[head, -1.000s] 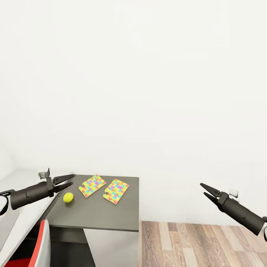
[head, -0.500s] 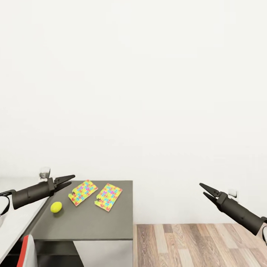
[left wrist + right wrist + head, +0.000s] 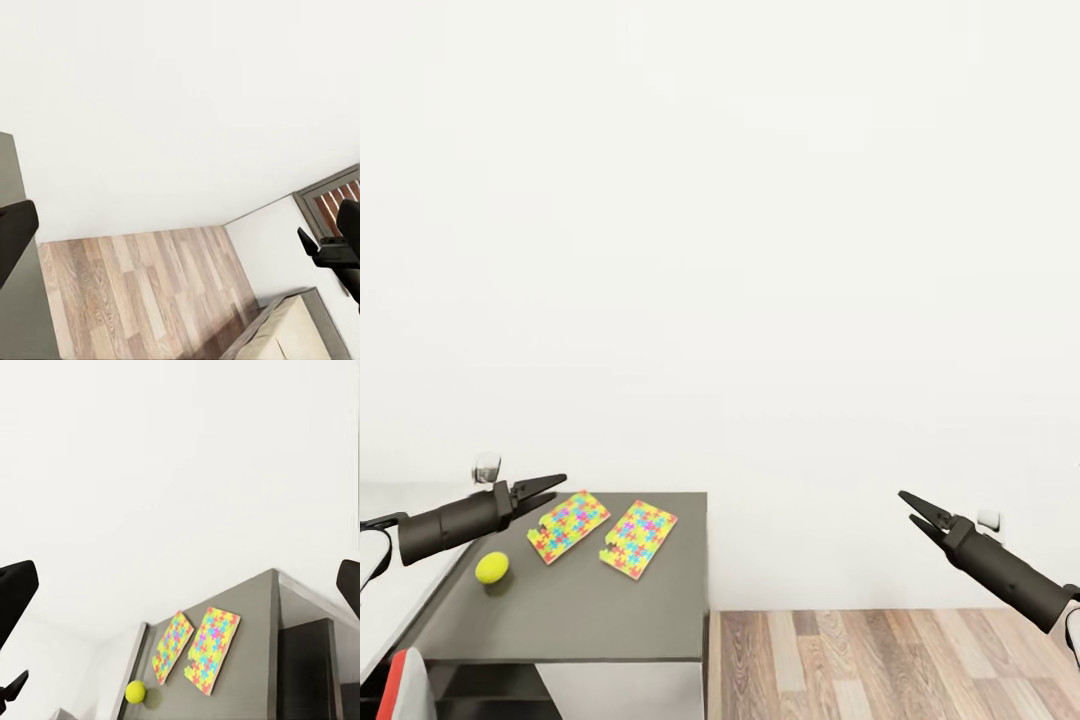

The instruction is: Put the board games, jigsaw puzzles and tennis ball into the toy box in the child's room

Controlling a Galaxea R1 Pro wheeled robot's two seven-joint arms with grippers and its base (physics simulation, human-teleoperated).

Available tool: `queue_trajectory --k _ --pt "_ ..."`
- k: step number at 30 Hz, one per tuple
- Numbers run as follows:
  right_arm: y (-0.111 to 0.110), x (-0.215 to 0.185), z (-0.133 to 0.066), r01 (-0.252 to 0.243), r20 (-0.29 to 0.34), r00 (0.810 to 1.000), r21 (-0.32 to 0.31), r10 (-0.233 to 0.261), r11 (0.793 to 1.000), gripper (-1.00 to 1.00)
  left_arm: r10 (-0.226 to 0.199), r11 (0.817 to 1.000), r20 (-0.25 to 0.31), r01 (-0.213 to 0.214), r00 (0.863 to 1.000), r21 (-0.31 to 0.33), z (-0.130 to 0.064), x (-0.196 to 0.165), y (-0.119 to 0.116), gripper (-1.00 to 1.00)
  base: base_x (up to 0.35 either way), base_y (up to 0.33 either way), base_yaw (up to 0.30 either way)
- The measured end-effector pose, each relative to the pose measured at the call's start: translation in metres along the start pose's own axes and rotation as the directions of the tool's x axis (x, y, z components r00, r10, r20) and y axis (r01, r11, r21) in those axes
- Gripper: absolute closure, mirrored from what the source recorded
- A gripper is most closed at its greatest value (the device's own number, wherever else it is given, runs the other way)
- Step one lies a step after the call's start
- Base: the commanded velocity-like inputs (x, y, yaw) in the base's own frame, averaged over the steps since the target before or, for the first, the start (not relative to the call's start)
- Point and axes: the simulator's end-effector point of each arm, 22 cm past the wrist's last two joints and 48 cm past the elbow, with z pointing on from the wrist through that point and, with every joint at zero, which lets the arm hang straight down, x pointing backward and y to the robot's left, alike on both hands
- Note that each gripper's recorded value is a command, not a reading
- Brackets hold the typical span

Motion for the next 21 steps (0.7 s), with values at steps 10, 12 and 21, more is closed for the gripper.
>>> queue_trajectory --k 10,12,21 --pt "0.0004 -0.0006 -0.0003 -0.001 0.002 1.000 -0.002 0.001 1.000 -1.00 0.000 1.000 -0.004 0.000 1.000 0.000 0.0010 0.0017 -0.0002 -1.00 0.073 -0.077 0.000" --pt "0.0004 -0.0004 -0.0002 -0.001 0.002 1.000 -0.001 0.001 1.000 -1.00 0.000 1.000 -0.004 0.000 1.000 0.000 0.0010 0.0017 -0.0001 -1.00 0.163 -0.173 0.000" --pt "-0.0021 0.0021 0.0019 0.006 -0.004 1.000 0.010 -0.006 1.000 -1.00 0.014 0.999 -0.014 -0.014 1.000 -0.030 0.0021 0.0040 0.0067 -1.00 0.062 -0.067 0.000"
